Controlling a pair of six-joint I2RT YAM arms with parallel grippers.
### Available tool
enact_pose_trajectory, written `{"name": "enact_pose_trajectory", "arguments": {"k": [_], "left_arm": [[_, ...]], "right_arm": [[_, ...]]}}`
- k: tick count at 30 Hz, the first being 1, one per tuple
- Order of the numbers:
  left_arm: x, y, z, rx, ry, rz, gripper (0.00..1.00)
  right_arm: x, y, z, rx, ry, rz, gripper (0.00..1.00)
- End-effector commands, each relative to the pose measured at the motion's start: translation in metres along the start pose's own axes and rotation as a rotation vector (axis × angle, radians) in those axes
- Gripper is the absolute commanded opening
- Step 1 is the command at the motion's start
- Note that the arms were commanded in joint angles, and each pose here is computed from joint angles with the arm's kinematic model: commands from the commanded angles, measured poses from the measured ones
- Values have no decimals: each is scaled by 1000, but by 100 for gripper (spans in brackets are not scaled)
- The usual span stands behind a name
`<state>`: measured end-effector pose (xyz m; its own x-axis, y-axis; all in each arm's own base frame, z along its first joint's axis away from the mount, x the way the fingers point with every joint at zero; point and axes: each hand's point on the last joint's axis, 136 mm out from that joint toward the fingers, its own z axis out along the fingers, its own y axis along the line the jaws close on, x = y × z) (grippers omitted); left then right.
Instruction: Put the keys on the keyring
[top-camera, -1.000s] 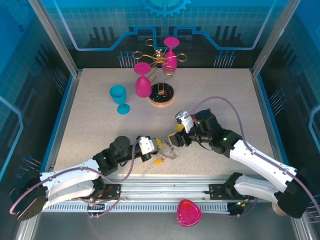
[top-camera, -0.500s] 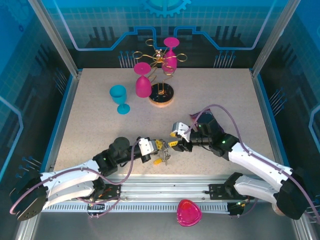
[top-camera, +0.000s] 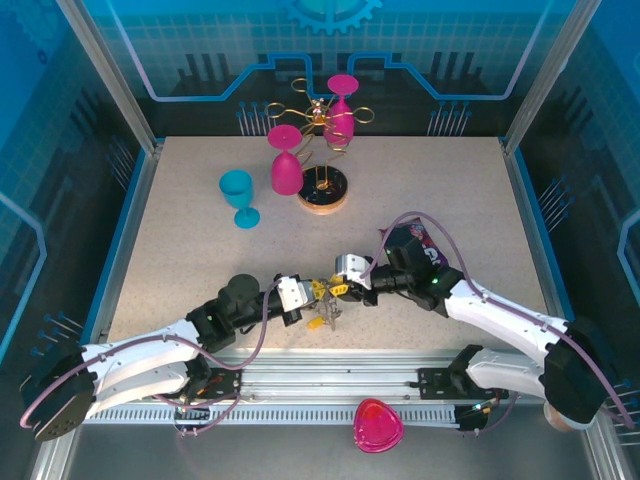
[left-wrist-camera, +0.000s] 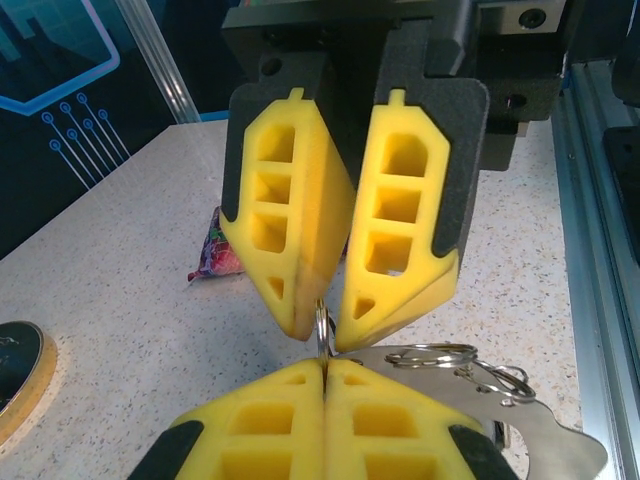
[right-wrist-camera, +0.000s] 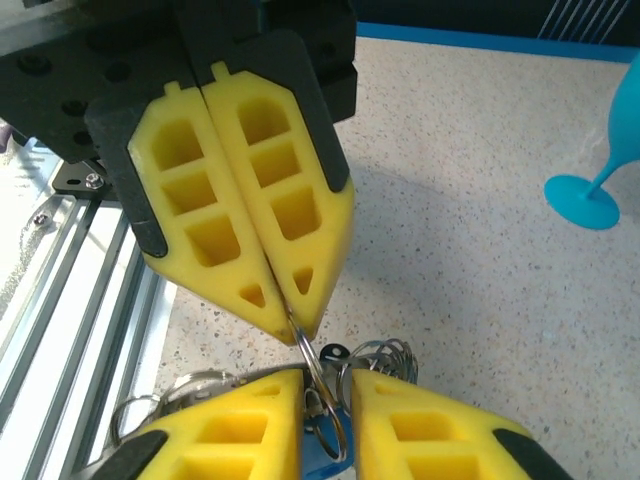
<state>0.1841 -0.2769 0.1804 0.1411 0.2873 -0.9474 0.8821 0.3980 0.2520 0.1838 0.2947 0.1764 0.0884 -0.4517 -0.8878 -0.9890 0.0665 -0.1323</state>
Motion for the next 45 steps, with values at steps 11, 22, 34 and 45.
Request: {"name": "enact_pose_trajectory", "arguments": {"k": [11,22,34,45], "left_arm": [[-1,4,2,-8,44,37,16],[-6,10,1,-26,63,85,18],[-14,8,-3,-17,-5,75,0],[-24,1,-13,8,-114,25,0]], "right_arm": [[-23,2,-2,-27,42,-59,0],[-10,5,0,-43,362,-183,0],[-38,7,0,-45,248,-160,24],[-28,2,-21,5,13,35,45]]}}
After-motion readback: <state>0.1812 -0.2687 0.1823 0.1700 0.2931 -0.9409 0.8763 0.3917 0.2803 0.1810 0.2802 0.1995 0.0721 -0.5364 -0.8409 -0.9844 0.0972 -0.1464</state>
